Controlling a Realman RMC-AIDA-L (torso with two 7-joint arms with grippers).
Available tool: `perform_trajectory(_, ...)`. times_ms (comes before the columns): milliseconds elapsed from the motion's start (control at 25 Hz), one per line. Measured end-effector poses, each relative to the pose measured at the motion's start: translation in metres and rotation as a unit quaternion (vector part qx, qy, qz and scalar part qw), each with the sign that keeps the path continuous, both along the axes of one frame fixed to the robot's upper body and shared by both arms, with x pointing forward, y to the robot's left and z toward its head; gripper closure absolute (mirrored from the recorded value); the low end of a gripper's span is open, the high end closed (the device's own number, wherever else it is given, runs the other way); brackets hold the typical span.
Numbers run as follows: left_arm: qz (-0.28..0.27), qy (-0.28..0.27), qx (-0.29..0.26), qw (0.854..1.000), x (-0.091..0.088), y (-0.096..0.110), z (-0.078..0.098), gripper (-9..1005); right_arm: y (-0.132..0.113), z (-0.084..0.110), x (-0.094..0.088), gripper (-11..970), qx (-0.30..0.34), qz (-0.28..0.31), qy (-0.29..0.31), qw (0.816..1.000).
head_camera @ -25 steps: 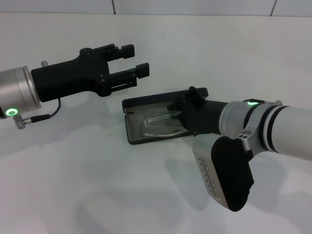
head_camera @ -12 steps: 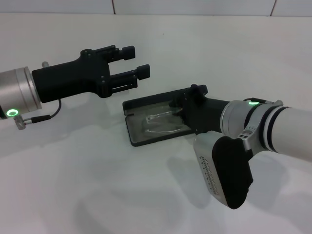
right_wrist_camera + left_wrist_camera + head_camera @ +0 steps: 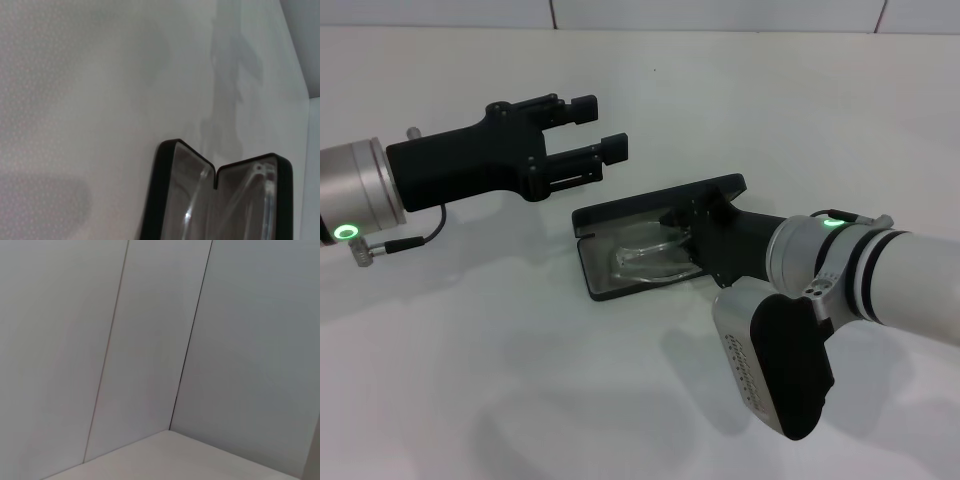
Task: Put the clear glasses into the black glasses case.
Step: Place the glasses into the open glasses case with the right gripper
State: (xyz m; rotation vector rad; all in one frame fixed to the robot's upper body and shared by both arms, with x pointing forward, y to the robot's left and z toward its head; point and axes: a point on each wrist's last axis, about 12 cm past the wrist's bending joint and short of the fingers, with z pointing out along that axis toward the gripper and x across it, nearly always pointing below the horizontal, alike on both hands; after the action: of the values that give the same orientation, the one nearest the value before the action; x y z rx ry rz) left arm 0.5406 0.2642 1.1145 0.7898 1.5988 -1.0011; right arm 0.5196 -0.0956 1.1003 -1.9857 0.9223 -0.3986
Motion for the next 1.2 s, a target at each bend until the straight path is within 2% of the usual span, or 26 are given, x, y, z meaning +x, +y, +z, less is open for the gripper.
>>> perform_trajectory(1200, -0.008, 0.001, 0.006, 1.000, 0.001, -0.005, 0.000, 311, -0.004, -0.013, 0.003, 784, 0.005, -0.003, -0.033, 0.999)
